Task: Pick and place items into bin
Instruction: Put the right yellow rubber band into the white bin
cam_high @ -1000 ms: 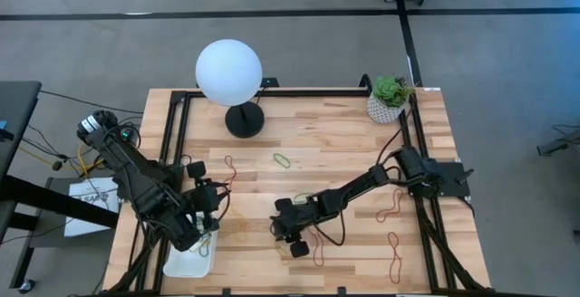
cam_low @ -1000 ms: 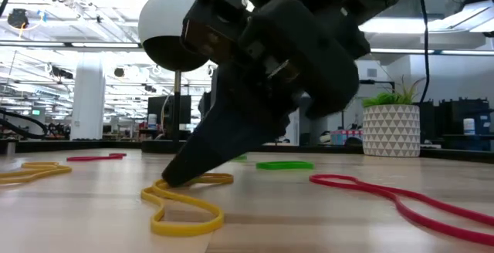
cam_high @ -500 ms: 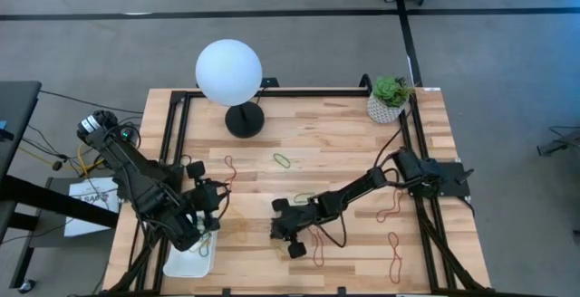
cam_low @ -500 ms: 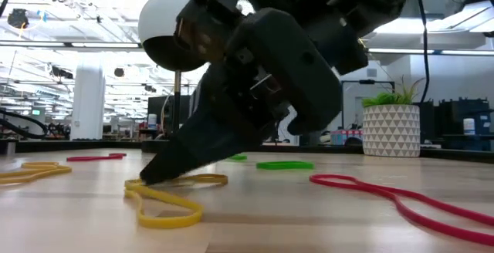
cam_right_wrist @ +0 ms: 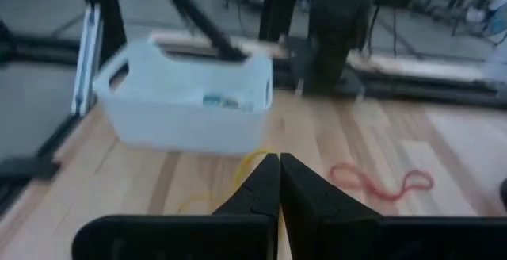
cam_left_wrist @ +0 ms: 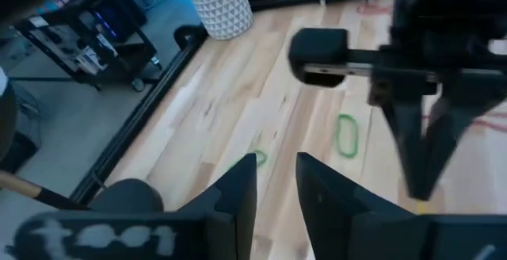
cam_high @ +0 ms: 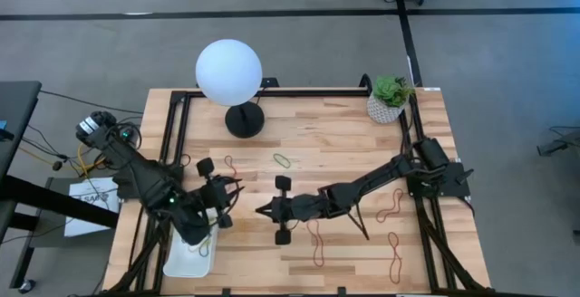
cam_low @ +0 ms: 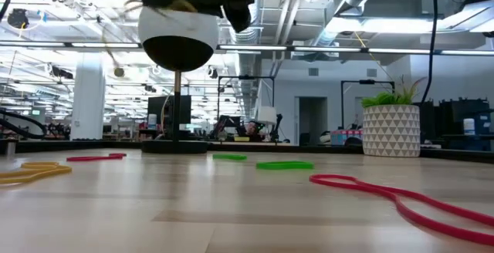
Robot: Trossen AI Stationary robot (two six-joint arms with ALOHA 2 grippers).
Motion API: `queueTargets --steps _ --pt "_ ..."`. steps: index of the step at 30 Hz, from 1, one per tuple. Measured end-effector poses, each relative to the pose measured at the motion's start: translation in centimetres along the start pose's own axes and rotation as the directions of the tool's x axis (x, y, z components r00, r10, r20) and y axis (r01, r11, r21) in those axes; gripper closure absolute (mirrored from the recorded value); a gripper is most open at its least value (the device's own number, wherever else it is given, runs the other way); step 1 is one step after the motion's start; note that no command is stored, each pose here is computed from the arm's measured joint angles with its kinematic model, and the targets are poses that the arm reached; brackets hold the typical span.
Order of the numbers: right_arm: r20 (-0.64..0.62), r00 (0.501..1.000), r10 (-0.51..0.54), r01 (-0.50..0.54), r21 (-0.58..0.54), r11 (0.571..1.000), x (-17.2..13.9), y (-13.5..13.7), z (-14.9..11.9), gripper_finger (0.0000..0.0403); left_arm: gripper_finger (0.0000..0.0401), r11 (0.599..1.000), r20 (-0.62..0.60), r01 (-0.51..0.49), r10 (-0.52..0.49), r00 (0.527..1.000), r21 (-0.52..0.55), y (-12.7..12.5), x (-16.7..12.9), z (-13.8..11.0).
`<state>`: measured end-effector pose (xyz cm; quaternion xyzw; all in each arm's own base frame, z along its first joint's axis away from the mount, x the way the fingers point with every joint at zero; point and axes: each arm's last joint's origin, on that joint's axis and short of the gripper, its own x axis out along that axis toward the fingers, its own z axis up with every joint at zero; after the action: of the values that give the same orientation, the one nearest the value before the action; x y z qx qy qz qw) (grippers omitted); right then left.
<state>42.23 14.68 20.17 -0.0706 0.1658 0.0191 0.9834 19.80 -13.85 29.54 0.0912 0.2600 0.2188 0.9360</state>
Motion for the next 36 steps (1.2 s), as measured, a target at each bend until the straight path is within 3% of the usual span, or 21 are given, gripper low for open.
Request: queueTargets --steps 4,9,16,23,30,36 --pt "-0.088 0.996 0.005 -0.004 0.008 1.0 -0.3 0.8 -1.0 0.0402 0.0297 1.0 -0.063 0.023 -0.023 0.998 0.006 0.5 1.1 0.2" --pt "-0.147 0.985 -0.096 0.096 -0.002 0.995 -0.9 1.9 -1.6 0.0402 0.0252 0.999 -0.148 0.039 -0.04 0.988 -0.007 0.2 3.2 0.0" --pt "-0.181 0.969 -0.167 0.16 -0.053 0.986 -1.1 2.0 -2.0 0.0402 0.0221 0.977 -0.201 0.207 -0.193 0.96 0.055 -3.7 6.8 -0.4" --pt "-0.187 0.966 -0.179 0.171 -0.061 0.983 -1.1 1.9 -2.1 0.0403 0.0222 0.96 -0.257 0.258 -0.223 0.941 0.113 -6.2 9.0 -2.0" --pt "-0.184 0.966 -0.18 0.172 -0.059 0.983 -1.1 1.9 -2.1 0.0403 0.0228 0.965 -0.258 0.228 -0.19 0.947 0.127 -6.6 9.7 -2.4" --pt "-0.185 0.966 -0.181 0.173 -0.059 0.983 -1.1 1.8 -2.1 0.0399 0.0293 0.966 -0.27 0.219 -0.176 0.947 0.137 -6.3 9.8 -2.4"
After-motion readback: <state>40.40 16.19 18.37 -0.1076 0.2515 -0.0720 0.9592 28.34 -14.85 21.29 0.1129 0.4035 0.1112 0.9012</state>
